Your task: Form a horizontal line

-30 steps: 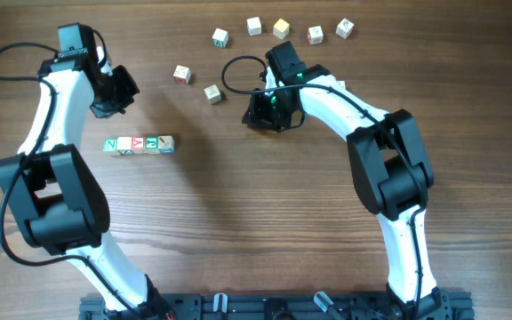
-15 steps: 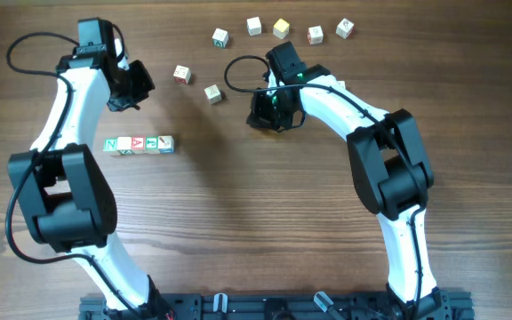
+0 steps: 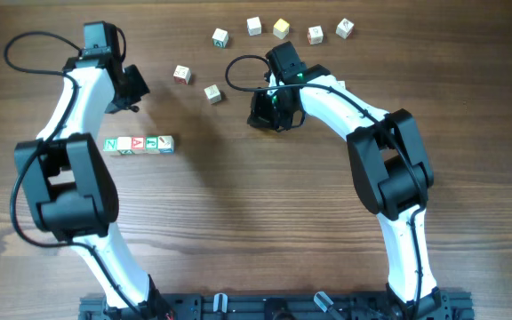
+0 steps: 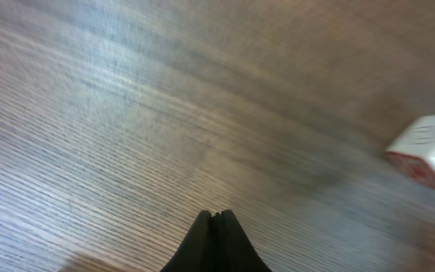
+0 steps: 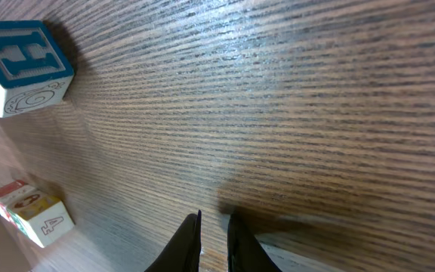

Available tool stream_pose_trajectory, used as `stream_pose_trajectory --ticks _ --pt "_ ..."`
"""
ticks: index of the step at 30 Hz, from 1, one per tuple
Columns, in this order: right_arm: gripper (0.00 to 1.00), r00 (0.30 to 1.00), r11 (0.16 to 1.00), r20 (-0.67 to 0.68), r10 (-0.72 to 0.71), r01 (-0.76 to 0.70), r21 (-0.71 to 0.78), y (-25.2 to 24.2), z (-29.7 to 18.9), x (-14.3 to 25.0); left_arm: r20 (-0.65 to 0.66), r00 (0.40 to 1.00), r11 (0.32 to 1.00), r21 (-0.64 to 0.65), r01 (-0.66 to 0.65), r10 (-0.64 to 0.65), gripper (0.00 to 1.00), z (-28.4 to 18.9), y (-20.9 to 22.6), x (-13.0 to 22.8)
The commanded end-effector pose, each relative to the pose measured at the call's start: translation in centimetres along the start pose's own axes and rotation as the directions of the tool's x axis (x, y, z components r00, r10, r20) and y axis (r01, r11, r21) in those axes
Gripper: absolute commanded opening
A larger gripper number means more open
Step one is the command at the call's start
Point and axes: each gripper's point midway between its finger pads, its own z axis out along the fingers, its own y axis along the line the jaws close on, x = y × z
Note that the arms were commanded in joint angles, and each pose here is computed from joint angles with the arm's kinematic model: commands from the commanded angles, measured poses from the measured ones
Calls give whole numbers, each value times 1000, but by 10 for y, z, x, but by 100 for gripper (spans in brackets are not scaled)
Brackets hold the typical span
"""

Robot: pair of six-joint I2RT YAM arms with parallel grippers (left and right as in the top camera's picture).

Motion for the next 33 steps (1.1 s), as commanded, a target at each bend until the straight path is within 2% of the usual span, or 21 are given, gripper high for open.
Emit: stream_pose_trajectory --ticks 1,10,16,33 --pt "15 997 988 -21 69 -66 137 -52 31 8 -46 999 999 -54 -3 1 4 14 10 10" --pt "15 997 990 -23 68 -64 128 -51 31 8 -153 988 994 -109 -16 -1 4 10 25 36" --pt "15 997 990 -25 68 -64 126 -50 32 8 -161 987 978 -206 -33 -1 4 7 43 40" --pt "15 997 990 -23 67 -64 124 -50 32 8 -220 976 972 -229 -47 -4 4 3 50 54"
